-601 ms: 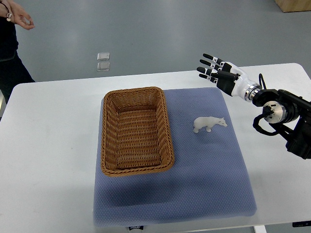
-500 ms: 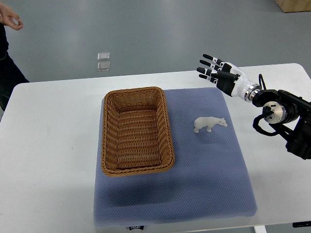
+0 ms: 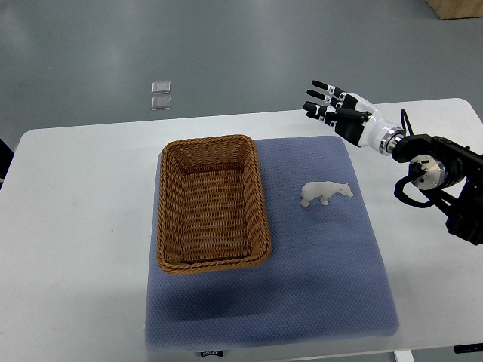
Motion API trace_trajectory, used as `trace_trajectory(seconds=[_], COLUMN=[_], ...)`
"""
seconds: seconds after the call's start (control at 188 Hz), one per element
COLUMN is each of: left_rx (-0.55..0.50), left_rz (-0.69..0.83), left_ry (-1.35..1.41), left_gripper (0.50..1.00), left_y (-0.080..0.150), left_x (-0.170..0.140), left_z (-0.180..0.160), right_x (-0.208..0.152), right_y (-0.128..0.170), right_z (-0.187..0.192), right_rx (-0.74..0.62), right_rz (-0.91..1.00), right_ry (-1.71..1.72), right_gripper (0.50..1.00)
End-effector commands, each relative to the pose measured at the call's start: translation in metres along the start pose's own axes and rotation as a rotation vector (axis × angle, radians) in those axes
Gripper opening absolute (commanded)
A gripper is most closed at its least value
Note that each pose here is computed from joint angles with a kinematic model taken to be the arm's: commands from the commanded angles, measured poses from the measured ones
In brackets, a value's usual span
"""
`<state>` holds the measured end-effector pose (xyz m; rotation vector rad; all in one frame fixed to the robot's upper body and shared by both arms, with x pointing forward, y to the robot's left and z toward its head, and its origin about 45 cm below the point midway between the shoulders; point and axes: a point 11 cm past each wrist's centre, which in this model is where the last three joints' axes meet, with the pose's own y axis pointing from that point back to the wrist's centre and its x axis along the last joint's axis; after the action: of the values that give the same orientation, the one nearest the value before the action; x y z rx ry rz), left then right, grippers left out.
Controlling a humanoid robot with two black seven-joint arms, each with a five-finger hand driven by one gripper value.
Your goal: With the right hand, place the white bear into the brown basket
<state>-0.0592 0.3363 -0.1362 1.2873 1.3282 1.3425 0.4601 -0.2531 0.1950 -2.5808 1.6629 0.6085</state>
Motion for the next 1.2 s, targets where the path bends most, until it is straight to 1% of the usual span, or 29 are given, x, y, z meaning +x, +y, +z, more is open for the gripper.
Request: trace_trajectory(seconds=[0.0,0.117,0.181,0.324,0.457,0.553,0.68,0.744,0.877,0.946,1.068,1.196], left_rx=[0.000,0.000,0.000,0.000,0.000,0.000,0.000,0.000,0.000,0.000,0.000,0.000], left_rz=[0.000,0.000,0.000,0.000,0.000,0.000,0.000,0.000,0.000,0.000,0.000,0.000], left_ry=[0.000,0.000,0.000,0.000,0.000,0.000,0.000,0.000,0.000,0.000,0.000,0.000], left_gripper=[1.000,1.000,1.000,1.000,1.000,1.000,1.000,1.000,1.000,1.000,1.000,1.000], left_y=[0.000,0.000,0.000,0.000,0.000,0.000,0.000,0.000,0.000,0.000,0.000,0.000], left_x=[0.000,0.000,0.000,0.000,0.000,0.000,0.000,0.000,0.000,0.000,0.000,0.000], left_z=[0.000,0.000,0.000,0.000,0.000,0.000,0.000,0.000,0.000,0.000,0.000,0.000], right_x=[-0.004,-0.006,-0.009,-0.006,-0.004,-0.001,-0.010,-0.010,-0.014,-0.014,-0.021,-0.015], right_y=[-0.002,0.000,-0.001,0.003,0.003,0.009,0.020,0.025,0.026,0.028,0.031,0.034], right_z=[-0.002,-0.002,-0.009,-0.013,-0.031,-0.033,-0.037,-0.039,-0.031,-0.019,-0.005,0.003], right_rx=[-0.018,-0.060,-0.064,-0.087,-0.092,-0.117,-0.153,-0.162,-0.202,-0.244,-0.254,-0.277], right_rz=[-0.024,-0.083,-0.114,-0.146,-0.177,-0.220,-0.340,-0.361,-0.397,-0.421,-0.475,-0.476], right_ry=[0.096,0.245,0.320,0.481,0.704,0.801,0.914,0.973,1.080,1.146,1.233,1.305], right_gripper=[0.928,0.926,0.928,0.928,0.928,0.926,0.926,0.926,0.928,0.926,0.926,0.926])
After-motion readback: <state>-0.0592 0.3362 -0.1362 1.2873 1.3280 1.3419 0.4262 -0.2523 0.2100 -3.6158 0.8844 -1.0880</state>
